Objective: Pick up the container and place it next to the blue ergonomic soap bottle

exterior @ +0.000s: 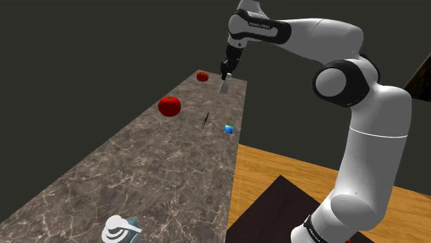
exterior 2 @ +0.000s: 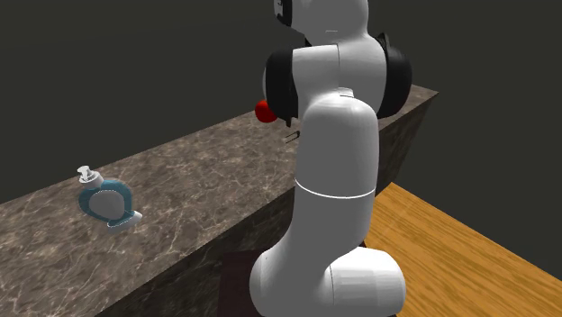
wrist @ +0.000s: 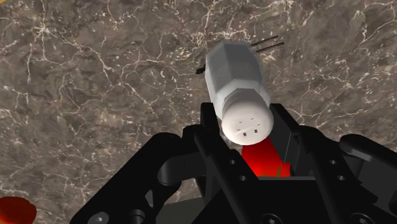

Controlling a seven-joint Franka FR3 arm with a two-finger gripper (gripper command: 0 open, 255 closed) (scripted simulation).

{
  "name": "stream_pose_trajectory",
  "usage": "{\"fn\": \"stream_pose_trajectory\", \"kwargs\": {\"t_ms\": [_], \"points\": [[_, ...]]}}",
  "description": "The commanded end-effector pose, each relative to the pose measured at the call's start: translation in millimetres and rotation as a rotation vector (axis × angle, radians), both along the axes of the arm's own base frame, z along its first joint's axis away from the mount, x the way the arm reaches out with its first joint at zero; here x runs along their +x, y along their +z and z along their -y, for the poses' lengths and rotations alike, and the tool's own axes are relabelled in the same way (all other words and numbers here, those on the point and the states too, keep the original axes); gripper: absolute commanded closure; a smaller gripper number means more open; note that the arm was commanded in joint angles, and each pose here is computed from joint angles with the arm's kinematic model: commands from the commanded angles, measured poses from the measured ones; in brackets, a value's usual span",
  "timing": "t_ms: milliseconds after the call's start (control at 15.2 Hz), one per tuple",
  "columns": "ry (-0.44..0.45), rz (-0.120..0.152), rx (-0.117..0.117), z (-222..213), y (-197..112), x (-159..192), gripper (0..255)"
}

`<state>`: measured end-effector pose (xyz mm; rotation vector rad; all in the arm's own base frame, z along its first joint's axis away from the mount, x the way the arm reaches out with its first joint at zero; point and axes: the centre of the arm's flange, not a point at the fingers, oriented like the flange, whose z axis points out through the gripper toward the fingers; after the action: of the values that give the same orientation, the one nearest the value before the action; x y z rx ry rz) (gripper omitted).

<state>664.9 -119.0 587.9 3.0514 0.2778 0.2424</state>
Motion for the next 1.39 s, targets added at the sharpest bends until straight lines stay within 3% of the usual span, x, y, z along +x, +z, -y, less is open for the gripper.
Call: {"fn": "stream_pose_trajectory", "kwargs": {"t_ms": [0,990,1320], "points": [[0.000,0.000,0.000,0.6,10.2,0.4,255],[0.000,0.000,0.000,0.6,87.9,0.3,255],[0.000,0.000,0.000,-49.5,87.9,-42.7,255]]}}
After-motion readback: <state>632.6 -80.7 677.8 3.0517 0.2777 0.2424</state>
